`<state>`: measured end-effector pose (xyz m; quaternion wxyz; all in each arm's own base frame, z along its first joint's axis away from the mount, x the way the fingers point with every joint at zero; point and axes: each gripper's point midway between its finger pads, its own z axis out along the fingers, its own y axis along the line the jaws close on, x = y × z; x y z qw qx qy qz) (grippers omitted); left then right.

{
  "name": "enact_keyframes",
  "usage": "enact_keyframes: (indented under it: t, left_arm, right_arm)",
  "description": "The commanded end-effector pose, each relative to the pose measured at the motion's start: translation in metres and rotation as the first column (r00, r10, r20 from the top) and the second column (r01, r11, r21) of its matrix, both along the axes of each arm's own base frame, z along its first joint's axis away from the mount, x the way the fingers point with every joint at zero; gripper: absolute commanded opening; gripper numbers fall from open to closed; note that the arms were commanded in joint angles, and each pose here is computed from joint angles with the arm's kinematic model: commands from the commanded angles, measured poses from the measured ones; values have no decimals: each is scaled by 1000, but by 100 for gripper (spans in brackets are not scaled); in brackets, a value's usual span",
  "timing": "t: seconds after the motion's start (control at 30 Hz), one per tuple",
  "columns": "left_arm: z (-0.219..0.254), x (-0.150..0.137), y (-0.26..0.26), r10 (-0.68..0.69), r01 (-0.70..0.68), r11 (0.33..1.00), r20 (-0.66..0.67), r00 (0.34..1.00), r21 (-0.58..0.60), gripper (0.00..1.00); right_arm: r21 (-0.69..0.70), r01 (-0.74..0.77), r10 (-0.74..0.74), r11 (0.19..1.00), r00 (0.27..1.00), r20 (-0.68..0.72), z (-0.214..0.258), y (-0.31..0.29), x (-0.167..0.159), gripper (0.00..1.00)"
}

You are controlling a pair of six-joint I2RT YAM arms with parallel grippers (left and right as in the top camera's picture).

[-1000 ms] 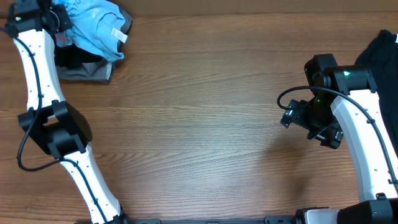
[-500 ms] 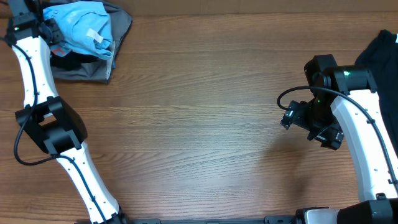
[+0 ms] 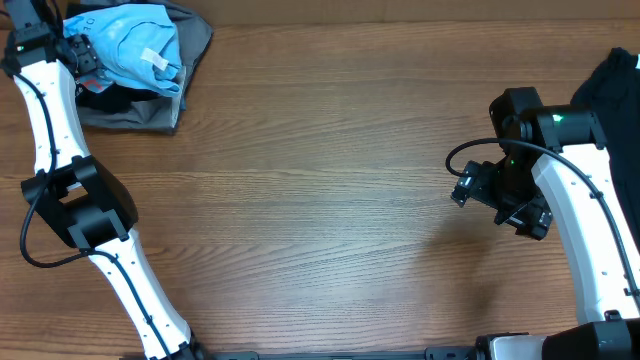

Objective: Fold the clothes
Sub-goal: 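Release and press the blue shirt flat on the stack with the left gripper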

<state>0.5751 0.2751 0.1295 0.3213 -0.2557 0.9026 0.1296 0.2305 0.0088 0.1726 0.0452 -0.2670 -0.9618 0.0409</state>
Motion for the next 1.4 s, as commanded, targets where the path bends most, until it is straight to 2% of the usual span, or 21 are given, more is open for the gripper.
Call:
enact_keyframes:
  t: [0.0, 0.23, 0.37, 0.4, 0.53, 0.57, 0.6, 0.7, 0.93, 1.07, 1.13, 1.27, 1.37]
  left_arm:
    - [43, -1, -1, 16, -18, 1000, 69, 997, 26, 82]
    - [125, -8, -21, 3, -13, 999, 203, 979, 50, 82]
    - [154, -13, -39, -7, -3, 999, 244, 970, 40, 76]
    - [155, -12, -44, -13, 6, 1000, 248, 969, 29, 72]
    - [141, 3, -75, -82, 97, 994, 252, 964, -48, 41]
    - [133, 6, -80, -83, 101, 993, 243, 966, -62, 29]
    - [126, 9, -83, -77, 98, 992, 236, 969, -77, 21]
    - [93, 17, -94, -63, 88, 988, 193, 979, -125, 4]
    - [10, 37, -106, -33, 53, 978, 104, 994, -200, 4]
    - [-28, 59, -108, 7, 27, 970, 137, 990, -242, 4]
    - [-40, 73, -117, -20, 68, 961, 177, 984, -270, 5]
    - [-46, 92, -146, -91, 163, 937, 233, 968, -308, 12]
    - [-33, 96, -161, -148, 214, 940, 247, 958, -266, 22]
  right_arm:
    - [2, 8, -8, 1000, 1000, 27, 5, 0, 4, 100]
    - [3, 8, -8, 1000, 999, 42, 5, 0, 7, 100]
    - [4, 5, -5, 1000, 999, 53, 4, 0, 10, 100]
    - [4, 5, -5, 1000, 999, 53, 4, 0, 10, 100]
    - [4, 5, -5, 1000, 999, 53, 4, 0, 10, 100]
    - [4, 5, -5, 1000, 999, 53, 4, 0, 10, 100]
    - [4, 5, -5, 1000, 999, 53, 4, 0, 10, 100]
    - [4, 5, -5, 1000, 999, 50, 5, 0, 9, 100]
    - [4, 5, -5, 1000, 998, 60, 4, 0, 12, 100]
    - [4, 5, -5, 1000, 998, 59, 4, 0, 11, 100]
    - [4, 5, -5, 1000, 998, 56, 4, 0, 11, 100]
    - [4, 6, -6, 1000, 999, 51, 4, 0, 10, 100]
    - [4, 5, -5, 1000, 999, 50, 4, 0, 9, 100]
